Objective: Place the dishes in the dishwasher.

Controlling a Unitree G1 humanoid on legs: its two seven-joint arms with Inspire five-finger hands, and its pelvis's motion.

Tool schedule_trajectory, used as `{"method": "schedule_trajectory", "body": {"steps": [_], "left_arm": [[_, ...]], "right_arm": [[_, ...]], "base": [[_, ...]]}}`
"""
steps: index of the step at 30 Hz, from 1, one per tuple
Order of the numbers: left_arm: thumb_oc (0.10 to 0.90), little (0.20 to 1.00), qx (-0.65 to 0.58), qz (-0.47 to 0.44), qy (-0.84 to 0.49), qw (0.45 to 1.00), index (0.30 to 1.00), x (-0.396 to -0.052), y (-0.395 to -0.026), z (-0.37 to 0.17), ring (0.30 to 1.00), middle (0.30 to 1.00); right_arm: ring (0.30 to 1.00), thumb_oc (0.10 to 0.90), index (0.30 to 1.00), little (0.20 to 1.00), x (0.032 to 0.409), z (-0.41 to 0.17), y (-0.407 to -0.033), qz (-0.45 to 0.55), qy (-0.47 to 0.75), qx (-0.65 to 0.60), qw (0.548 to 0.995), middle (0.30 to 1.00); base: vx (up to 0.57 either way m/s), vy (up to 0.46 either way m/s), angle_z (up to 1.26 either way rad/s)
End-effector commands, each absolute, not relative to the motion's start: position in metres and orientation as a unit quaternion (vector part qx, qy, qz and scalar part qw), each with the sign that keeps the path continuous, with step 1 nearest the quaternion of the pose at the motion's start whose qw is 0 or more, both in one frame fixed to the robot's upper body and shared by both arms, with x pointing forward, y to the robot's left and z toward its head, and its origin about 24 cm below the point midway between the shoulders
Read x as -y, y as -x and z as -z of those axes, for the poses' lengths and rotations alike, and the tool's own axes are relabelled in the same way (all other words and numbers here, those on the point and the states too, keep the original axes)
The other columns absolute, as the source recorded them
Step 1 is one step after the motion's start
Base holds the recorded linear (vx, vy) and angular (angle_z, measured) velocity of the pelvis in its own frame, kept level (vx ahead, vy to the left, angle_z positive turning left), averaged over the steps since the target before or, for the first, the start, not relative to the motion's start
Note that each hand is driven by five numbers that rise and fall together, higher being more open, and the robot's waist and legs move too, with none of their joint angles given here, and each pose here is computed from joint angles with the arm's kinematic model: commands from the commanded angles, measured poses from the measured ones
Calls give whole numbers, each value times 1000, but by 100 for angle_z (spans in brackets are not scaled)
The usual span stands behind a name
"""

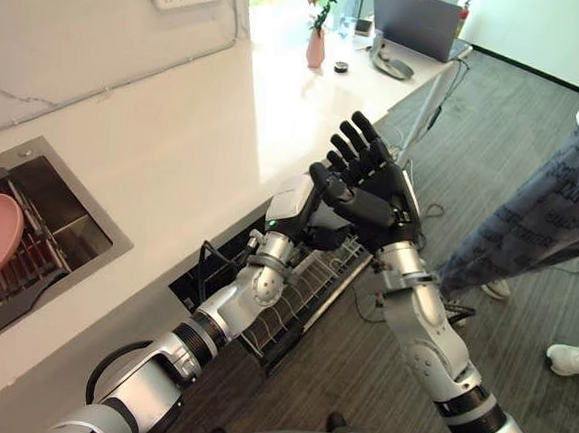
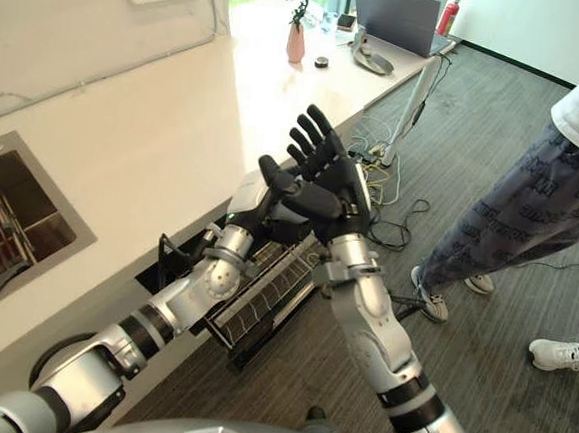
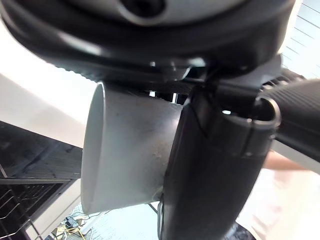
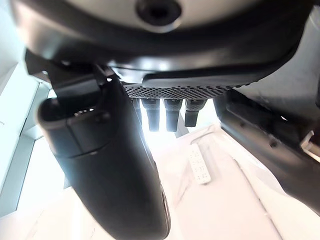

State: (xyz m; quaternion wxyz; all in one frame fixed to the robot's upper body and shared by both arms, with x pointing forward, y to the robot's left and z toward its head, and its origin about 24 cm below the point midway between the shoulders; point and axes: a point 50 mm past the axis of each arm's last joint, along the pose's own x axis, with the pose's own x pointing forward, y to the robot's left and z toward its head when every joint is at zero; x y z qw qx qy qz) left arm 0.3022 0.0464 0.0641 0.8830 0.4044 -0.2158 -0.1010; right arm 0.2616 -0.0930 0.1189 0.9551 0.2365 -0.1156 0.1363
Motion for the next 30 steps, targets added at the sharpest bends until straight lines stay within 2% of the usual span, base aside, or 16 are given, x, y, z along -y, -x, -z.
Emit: {"method": "schedule_trajectory", "body": {"steps": [1,4,6,7,9,15,18,21,22,23,24,25,26,30], "left_arm": [[400,300,355,38,-373,857,300,-21,-320,-127,300,300],[400,300,348,12,-355,868,300,-21,-324,-130,300,300],[400,300,343,-12,-330,879,300,-31,-326,-133,300,300],[400,300,343,-12,-330,879,300,-31,-326,-133,300,300],[400,300,342,-29,-309,887,300,-49,-330,-142,300,300],[400,300,335,-65,-292,893,300,-103,-334,-154,300,300],[400,300,326,-89,-282,898,300,-126,-331,-153,300,300],[400,300,320,-112,-249,907,300,-139,-330,-157,300,300],[400,300,320,-112,-249,907,300,-139,-330,-157,300,300],[400,300,322,-112,-225,913,300,-139,-332,-165,300,300],[400,300,326,-107,-211,915,300,-137,-331,-169,300,300],[400,300,340,-86,-188,917,300,-129,-329,-176,300,300],[400,300,339,-87,-188,918,300,-129,-329,-176,300,300],[400,300,353,-31,-145,924,300,-104,-323,-181,300,300]], "right_arm": [[900,800,900,900,98,-162,-267,-113,-204,231,945,900],[900,800,900,900,101,-167,-270,-51,-163,262,950,900],[900,800,900,900,118,-174,-266,20,-118,308,944,900],[900,800,900,900,118,-174,-266,20,-118,308,944,900],[900,800,900,900,151,-174,-258,99,-61,337,934,900],[900,800,900,900,222,-170,-233,233,73,367,898,900],[900,800,900,900,252,-146,-225,292,68,312,902,900],[900,800,900,900,249,-102,-226,265,-72,215,937,900],[900,800,900,900,249,-102,-226,265,-72,215,937,900],[900,800,900,900,232,-79,-229,205,-182,158,949,900],[900,800,900,900,225,-76,-231,176,-219,147,949,900],[900,800,900,900,206,-74,-237,106,-294,142,939,900],[900,800,900,900,206,-74,-237,104,-295,142,939,900],[900,800,900,900,166,-88,-247,-3,-406,154,901,900]], "base": [[0,0,0],[0,0,0],[0,0,0],[51,10,2],[55,10,2],[28,3,0],[31,9,-3],[6,9,-4],[-21,10,-6],[-21,3,-9],[-37,-4,-26],[-20,-7,-25],[-19,-8,-20],[-3,-12,3]]}}
